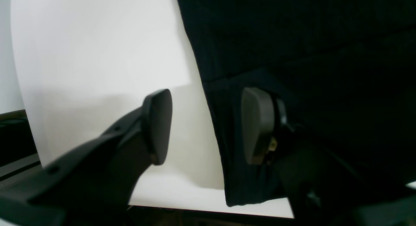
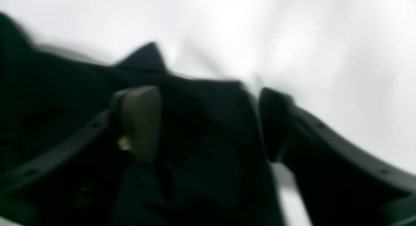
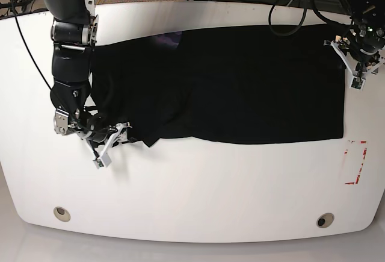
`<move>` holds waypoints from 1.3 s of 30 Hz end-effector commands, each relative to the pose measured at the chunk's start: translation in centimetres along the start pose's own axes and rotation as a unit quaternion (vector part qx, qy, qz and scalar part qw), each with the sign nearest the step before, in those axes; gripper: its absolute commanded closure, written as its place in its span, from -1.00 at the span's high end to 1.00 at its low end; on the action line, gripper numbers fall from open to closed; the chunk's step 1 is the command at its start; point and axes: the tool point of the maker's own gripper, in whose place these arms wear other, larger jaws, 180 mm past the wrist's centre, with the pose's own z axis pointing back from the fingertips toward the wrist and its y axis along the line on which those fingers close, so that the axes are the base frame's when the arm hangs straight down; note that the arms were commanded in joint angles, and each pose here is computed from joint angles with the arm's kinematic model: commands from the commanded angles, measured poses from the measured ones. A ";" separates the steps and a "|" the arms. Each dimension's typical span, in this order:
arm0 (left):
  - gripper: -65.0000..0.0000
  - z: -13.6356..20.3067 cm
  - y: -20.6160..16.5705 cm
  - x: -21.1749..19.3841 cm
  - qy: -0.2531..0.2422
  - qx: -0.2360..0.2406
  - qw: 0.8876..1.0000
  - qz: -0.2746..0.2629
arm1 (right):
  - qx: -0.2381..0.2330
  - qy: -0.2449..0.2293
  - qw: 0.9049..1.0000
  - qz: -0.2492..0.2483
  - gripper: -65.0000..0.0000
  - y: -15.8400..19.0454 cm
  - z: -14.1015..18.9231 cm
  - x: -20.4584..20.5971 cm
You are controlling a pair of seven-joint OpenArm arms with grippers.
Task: Fold the T-shirt properly
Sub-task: 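Move the right gripper toward the shirt's hem corner, then grasp the hem corners with both grippers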
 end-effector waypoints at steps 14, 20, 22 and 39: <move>0.03 0.2 4.0 5.5 -0.071 0.041 0.996 0.034 | 0.017 -0.056 0.998 0.039 -1.00 2.5 0.2 5.2; 0.50 -2.8 7.2 7.1 -0.071 0.062 0.981 0.169 | 0.014 -0.050 0.998 0.047 -1.00 2.5 0.5 5.3; 0.54 -4.2 7.6 7.3 -0.064 0.057 0.975 0.206 | 0.011 -0.049 0.997 0.052 -1.00 2.5 0.7 5.5; 0.54 -12.2 5.0 12.4 -0.087 -0.042 0.965 0.244 | 0.012 -0.047 0.997 0.052 -1.00 2.5 0.7 5.3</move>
